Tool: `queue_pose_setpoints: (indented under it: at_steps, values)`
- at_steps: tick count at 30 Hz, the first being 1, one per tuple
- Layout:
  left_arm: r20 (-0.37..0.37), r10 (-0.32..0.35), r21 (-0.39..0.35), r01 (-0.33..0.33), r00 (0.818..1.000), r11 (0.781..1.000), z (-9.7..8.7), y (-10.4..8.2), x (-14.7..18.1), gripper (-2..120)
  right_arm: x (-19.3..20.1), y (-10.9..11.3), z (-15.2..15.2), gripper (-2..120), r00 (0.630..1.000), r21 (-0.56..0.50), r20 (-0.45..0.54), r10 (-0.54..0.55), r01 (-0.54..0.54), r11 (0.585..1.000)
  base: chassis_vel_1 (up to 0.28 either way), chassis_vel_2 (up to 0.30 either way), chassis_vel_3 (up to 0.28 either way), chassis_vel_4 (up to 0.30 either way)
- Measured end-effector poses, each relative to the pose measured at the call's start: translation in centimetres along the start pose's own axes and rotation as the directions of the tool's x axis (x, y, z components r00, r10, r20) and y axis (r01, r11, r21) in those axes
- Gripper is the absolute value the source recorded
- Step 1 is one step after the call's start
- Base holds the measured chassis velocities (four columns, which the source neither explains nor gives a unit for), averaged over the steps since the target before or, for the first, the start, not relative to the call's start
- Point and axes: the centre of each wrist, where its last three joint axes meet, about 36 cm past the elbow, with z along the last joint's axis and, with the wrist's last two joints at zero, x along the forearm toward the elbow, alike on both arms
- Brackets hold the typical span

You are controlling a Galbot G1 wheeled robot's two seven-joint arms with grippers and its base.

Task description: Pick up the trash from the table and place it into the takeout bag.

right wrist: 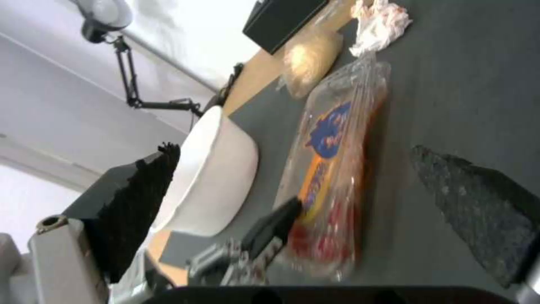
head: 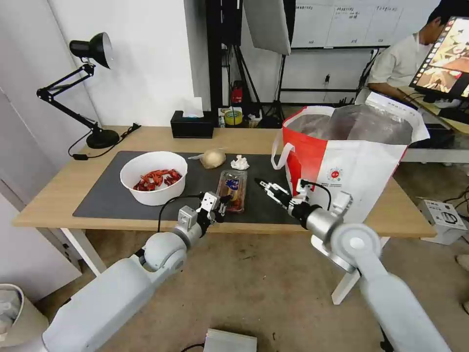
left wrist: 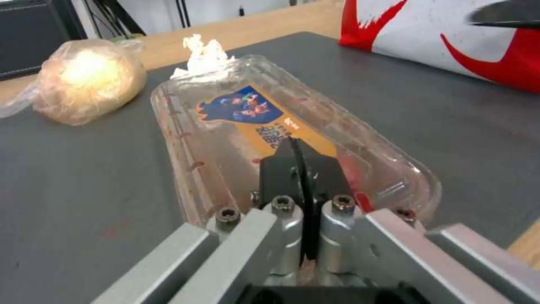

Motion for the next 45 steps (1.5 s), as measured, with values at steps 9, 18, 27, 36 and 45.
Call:
queue_pose_setpoints:
  at_steps: [9, 18, 27, 36, 45]
  values:
    - [-0.006, 0.0, 0.002, 0.0, 1.0, 1.0, 0.2, 0.0, -0.2, 0, -4.0, 0.8, -1.1, 100, 0.992, 0.01, -0.052, 0.111, -0.111, 0.994, 0.0, 0.0, 0.0, 0.0]
    - [-0.007, 0.0, 0.004, 0.0, 1.0, 1.0, 0.2, 0.0, -0.2, 0, -6.3, 1.5, -1.5, 100, 0.986, 0.03, -0.089, 0.145, -0.142, 0.989, 0.0, 0.0, 0.0, 0.0]
    - [-0.001, 0.006, 0.02, -0.006, 1.0, 1.0, -0.1, -0.2, -0.3, 0, -8.6, 2.5, -2.2, 100, 0.975, 0.054, -0.116, 0.191, -0.186, 0.981, 0.0, 0.0, 0.0, 0.0]
    - [-0.004, 0.008, 0.027, -0.008, 1.0, 1.0, 0.1, -0.4, -0.5, 0, -10.4, 3.4, -2.0, 100, 0.961, 0.085, -0.153, 0.232, -0.221, 0.972, 0.0, 0.0, 0.0, 0.0]
    - [0.001, 0.009, 0.027, -0.009, 1.0, 1.0, -0.1, -0.4, -0.6, 0, -11.4, 3.9, -1.4, 100, 0.95, 0.088, -0.175, 0.257, -0.245, 0.966, 0.0, 0.0, 0.0, 0.0]
